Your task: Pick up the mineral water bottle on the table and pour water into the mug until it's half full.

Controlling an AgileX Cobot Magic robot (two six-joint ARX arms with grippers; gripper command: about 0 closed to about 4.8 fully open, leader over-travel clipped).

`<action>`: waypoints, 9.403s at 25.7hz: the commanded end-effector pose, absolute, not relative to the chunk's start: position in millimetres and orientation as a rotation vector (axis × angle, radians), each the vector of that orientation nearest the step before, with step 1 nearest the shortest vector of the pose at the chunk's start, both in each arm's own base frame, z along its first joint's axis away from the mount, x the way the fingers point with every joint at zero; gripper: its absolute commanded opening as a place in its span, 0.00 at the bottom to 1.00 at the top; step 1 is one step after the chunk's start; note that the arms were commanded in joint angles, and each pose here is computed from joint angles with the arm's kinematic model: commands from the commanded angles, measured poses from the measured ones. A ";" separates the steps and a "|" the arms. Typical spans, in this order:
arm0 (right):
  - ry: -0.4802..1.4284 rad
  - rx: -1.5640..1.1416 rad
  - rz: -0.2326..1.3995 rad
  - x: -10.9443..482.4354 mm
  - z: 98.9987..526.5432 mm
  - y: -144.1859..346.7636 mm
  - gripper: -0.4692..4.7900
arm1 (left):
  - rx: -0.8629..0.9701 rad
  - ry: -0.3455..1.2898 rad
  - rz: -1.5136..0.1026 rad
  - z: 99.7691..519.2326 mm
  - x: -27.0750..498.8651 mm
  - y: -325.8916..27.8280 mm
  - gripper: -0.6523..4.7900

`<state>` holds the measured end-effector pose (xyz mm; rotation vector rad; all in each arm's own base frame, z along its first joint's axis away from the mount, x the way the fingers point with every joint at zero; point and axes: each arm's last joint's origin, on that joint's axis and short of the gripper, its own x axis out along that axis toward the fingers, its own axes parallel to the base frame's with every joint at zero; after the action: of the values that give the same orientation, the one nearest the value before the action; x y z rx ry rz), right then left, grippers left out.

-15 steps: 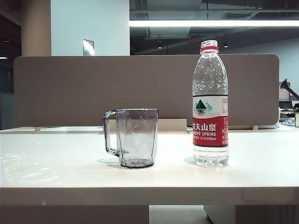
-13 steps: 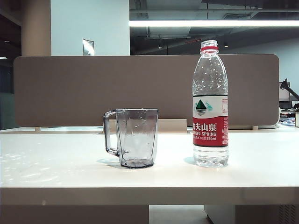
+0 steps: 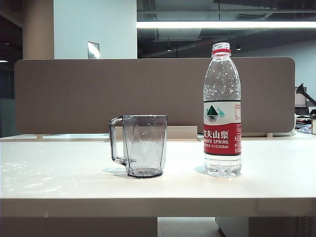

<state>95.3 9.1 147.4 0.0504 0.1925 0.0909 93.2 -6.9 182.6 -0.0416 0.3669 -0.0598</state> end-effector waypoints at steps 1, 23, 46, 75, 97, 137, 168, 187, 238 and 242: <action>0.188 0.049 0.087 95.8 146.0 9.0 0.15 | 0.008 0.464 -0.149 209.6 95.0 -16.3 0.11; 0.188 0.049 0.088 95.8 146.0 9.0 0.15 | 0.097 0.449 -0.615 271.0 104.0 -63.7 0.11; 0.187 0.052 0.088 95.8 146.0 9.0 0.15 | 0.075 0.457 -0.647 271.0 103.4 -64.5 0.11; -0.569 -0.327 -0.140 13.5 517.5 -2.2 0.19 | 0.075 0.457 -0.646 270.9 103.4 -64.5 0.11; 0.310 -0.084 0.064 263.0 426.0 24.6 0.19 | 0.075 0.457 -0.646 270.9 103.4 -64.5 0.11; 0.230 0.065 0.296 168.6 148.1 38.3 0.38 | 0.075 0.457 -0.646 270.9 103.4 -64.5 0.11; 0.112 0.095 0.456 207.1 117.5 86.8 0.92 | 0.075 0.457 -0.646 270.9 103.4 -64.5 0.11; 0.136 0.090 0.541 256.1 124.3 109.6 0.99 | 0.075 0.457 -0.646 270.9 103.4 -64.5 0.11; 0.147 -0.656 0.387 283.5 171.2 117.2 0.59 | 0.075 0.457 -0.646 270.9 103.4 -64.5 0.11; 0.126 -0.768 0.386 284.8 182.7 117.5 0.59 | 0.075 0.457 -0.646 270.9 103.4 -64.5 0.11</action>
<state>282.8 115.7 171.5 -0.7201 0.1899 0.3969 103.3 -64.4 269.4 0.0778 0.4686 -0.6415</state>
